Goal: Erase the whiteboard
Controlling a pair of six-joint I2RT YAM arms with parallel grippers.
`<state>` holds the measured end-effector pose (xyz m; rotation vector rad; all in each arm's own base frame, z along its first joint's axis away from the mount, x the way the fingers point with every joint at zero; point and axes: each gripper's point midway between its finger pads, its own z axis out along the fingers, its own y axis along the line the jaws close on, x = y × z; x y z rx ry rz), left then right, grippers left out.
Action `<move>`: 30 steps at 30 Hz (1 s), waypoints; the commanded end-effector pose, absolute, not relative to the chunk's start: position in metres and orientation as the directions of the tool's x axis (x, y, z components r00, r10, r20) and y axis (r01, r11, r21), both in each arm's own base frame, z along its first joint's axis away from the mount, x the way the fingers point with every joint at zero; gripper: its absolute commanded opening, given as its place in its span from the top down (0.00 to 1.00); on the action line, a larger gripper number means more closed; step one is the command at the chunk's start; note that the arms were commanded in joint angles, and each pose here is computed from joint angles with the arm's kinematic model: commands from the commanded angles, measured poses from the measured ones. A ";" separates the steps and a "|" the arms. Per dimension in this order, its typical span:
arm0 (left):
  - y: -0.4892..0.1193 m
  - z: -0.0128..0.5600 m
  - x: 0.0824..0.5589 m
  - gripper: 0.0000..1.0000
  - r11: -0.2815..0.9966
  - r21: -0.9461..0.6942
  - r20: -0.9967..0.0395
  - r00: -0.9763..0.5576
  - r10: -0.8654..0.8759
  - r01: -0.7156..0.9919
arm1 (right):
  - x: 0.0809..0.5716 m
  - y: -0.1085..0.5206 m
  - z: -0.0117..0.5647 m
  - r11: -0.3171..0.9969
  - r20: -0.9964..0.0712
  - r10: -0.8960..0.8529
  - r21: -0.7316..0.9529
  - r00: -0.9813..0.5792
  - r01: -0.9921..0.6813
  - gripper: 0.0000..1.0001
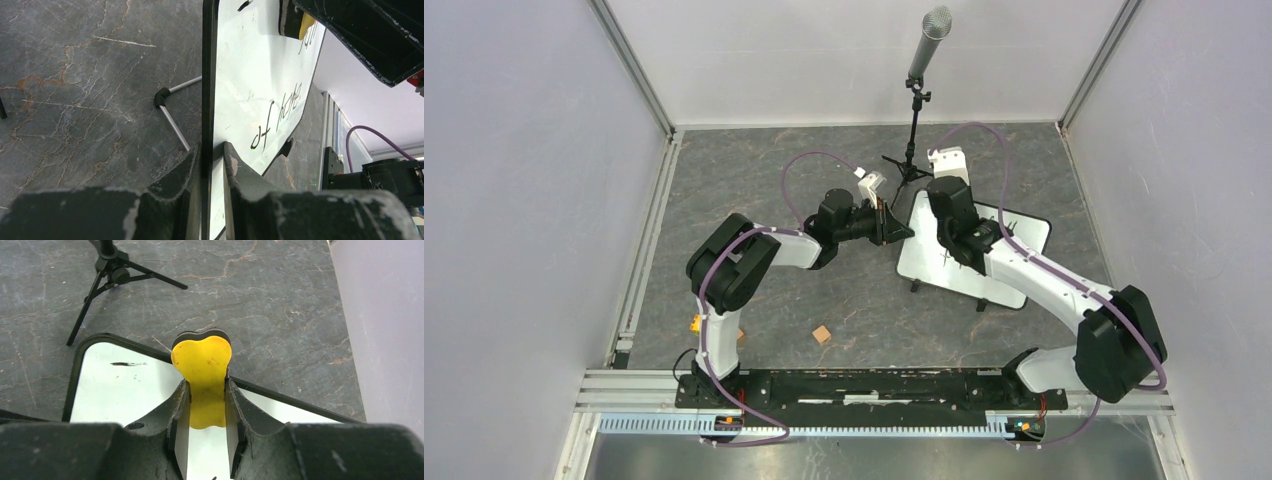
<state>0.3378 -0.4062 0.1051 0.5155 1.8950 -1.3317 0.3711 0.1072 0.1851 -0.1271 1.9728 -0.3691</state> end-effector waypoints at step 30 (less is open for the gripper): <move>-0.398 0.115 0.349 0.98 0.446 -0.554 -0.815 -0.568 -0.117 0.703 | 0.372 0.099 0.178 0.919 -0.883 -0.257 -0.349 -0.393 0.183 0.80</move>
